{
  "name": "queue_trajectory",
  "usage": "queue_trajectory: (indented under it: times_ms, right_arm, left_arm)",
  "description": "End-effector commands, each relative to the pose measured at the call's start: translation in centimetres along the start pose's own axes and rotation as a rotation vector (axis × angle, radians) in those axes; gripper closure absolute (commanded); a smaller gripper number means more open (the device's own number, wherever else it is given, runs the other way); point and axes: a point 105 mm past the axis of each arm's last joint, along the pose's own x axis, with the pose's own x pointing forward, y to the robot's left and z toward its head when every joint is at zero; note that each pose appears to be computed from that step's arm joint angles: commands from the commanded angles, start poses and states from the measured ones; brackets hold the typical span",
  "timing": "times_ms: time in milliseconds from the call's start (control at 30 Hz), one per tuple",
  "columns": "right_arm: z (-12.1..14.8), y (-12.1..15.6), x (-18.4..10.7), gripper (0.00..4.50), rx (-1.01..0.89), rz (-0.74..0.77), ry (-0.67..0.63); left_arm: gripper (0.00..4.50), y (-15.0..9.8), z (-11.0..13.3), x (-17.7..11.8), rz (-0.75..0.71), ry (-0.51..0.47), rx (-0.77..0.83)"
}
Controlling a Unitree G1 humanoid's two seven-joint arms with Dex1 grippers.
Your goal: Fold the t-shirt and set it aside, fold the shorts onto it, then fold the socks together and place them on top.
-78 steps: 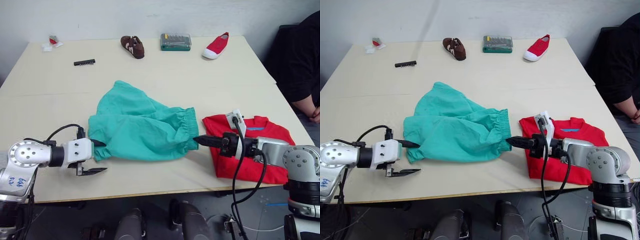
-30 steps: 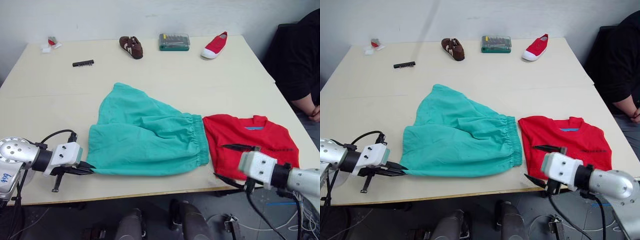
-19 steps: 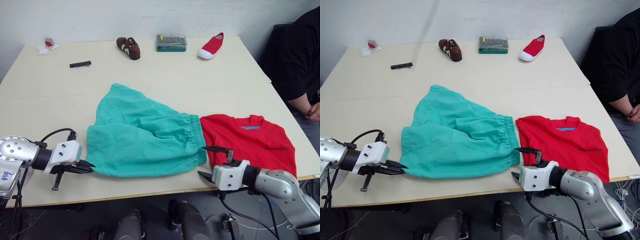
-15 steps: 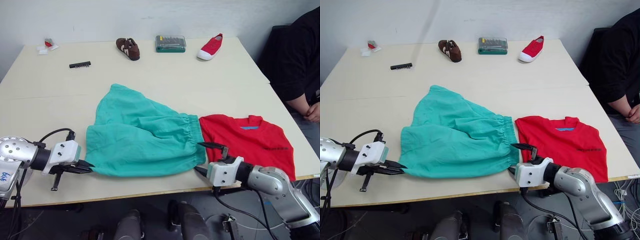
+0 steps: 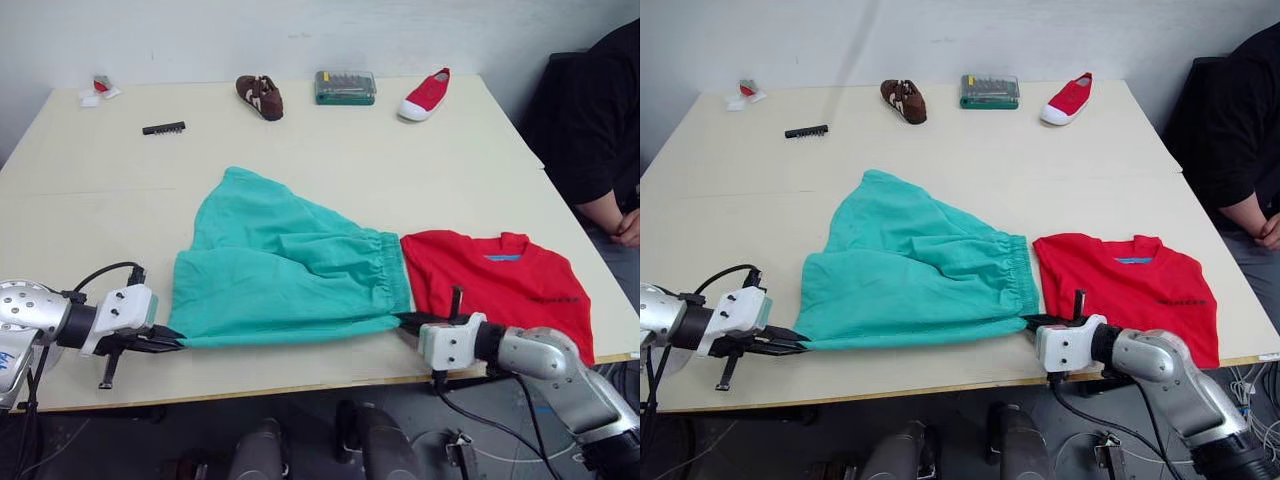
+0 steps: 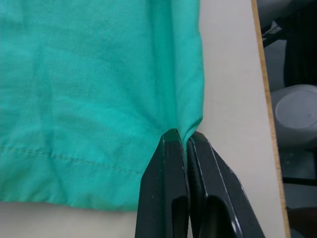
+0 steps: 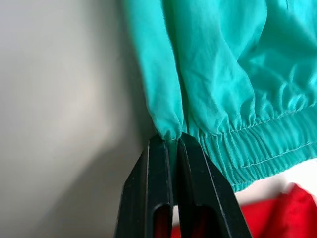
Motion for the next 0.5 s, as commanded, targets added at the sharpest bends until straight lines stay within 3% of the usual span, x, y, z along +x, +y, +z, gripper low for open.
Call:
queue_trajectory:
  times_ms: [33,167,333,400,500]
  right_arm:
    - [3.2,-0.1,-1.6,4.47,0.128,0.106,-0.131]
    - [4.4,-0.2,-2.3,4.47,0.285,0.173,-0.188]
    - [4.2,0.1,-1.8,4.47,0.427,0.216,-0.184]
    - [3.2,-0.7,-1.2,4.47,0.458,0.191,-0.152]
    - [1.6,-4.0,-0.4,4.47,0.418,0.065,-0.099]
  left_arm:
    - [4.50,-0.8,1.1,-1.7,-0.056,-0.007,-0.053]
    - [4.50,-1.8,1.4,-2.6,-0.138,-0.011,-0.141]
    - [4.50,-0.5,2.3,-2.3,-0.111,-0.060,-0.144]
    - [4.50,1.5,2.9,-1.8,-0.063,-0.094,-0.115]
    - [4.50,5.7,4.8,-1.5,0.064,-0.164,-0.022]
